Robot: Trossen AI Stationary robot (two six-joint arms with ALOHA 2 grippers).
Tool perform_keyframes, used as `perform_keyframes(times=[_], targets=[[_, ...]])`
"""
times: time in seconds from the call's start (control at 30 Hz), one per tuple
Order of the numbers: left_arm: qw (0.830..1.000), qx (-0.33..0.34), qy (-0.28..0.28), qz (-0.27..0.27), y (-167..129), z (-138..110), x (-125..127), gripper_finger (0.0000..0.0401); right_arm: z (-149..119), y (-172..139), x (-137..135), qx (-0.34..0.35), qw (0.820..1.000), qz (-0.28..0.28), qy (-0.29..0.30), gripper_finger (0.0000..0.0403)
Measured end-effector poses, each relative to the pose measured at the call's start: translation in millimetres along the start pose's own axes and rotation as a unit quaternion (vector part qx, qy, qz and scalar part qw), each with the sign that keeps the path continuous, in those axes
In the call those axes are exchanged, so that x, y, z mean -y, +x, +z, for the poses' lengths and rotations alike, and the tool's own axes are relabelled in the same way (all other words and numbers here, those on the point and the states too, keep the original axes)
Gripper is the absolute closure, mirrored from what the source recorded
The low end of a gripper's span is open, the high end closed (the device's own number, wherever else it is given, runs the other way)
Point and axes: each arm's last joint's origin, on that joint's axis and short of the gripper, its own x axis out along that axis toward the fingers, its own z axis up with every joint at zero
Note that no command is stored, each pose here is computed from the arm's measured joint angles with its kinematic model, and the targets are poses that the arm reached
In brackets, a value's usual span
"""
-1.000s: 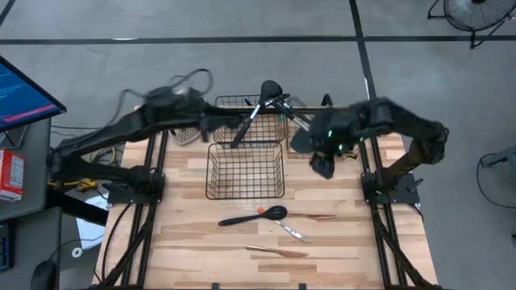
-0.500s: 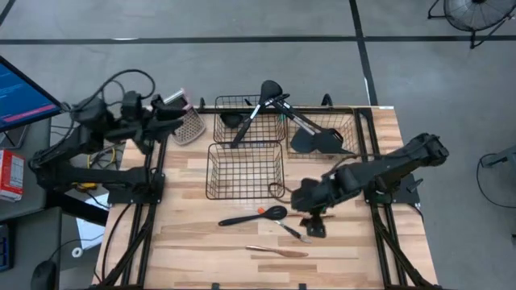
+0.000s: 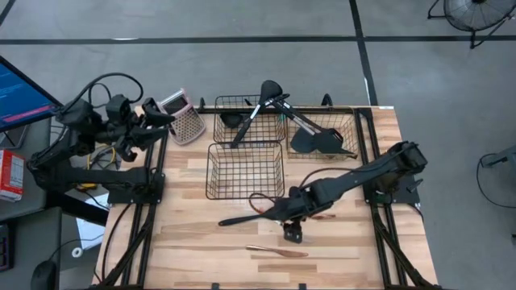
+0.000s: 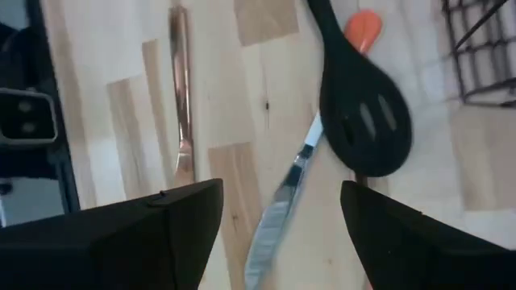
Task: Pick & Place Kitchen Items
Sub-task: Put the slotted serving spoon into the top left wire basket
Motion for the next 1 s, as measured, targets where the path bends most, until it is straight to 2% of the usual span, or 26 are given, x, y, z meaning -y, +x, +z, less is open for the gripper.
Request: perform_keyframes(times=[0.13, 0.2, 0.33, 0.43, 0.57, 0.73, 0.83, 1.0], targets=[[1.0, -0.001, 0.0, -0.001, 0.1, -0.1, 0.0, 0.0201, 2.1, 20.6, 8.6, -0.028, 0.997, -0.02, 0.064, 0.014], [1.0, -0.001, 0.0, -0.001, 0.1, -0.1, 0.0, 0.0202, 4.7, 28.0, 12.7, -0.032, 0.997, -0.023, 0.073, 0.0126], [1.0, -0.001, 0.004, -0.002, 0.1, -0.2, 0.0, 0.0203, 8.7, 30.6, 19.9, -0.026, 0.996, -0.038, 0.073, 0.0094], [1.0, -0.001, 0.005, -0.002, 0.1, -0.2, 0.0, 0.0201, 9.9, 30.2, 24.2, -0.011, 0.995, -0.071, 0.07, 0.0073], [1.0, -0.02, 0.009, 0.006, 0.0, -3.8, -1.5, 0.0204, 13.6, 22.7, 24.1, 0.01, 0.997, -0.07, 0.032, 0.0059], [0.986, -0.15, -0.001, 0.067, 2.9, -30.5, -13.6, 0.0213, 19.3, -14.6, 8.2, 0.049, 0.998, -0.034, -0.007, 0.0073], [0.965, -0.245, -0.019, 0.095, 10.7, -51.0, -22.5, 0.022, 18.5, -50.7, 3.7, 0.079, 0.997, -0.022, -0.008, 0.0084], [0.925, -0.368, -0.034, 0.084, 31.5, -98.7, -30.2, 0.0226, 9.2, -107.6, 10.2, 0.137, 0.99, -0.013, 0.024, 0.0087]])
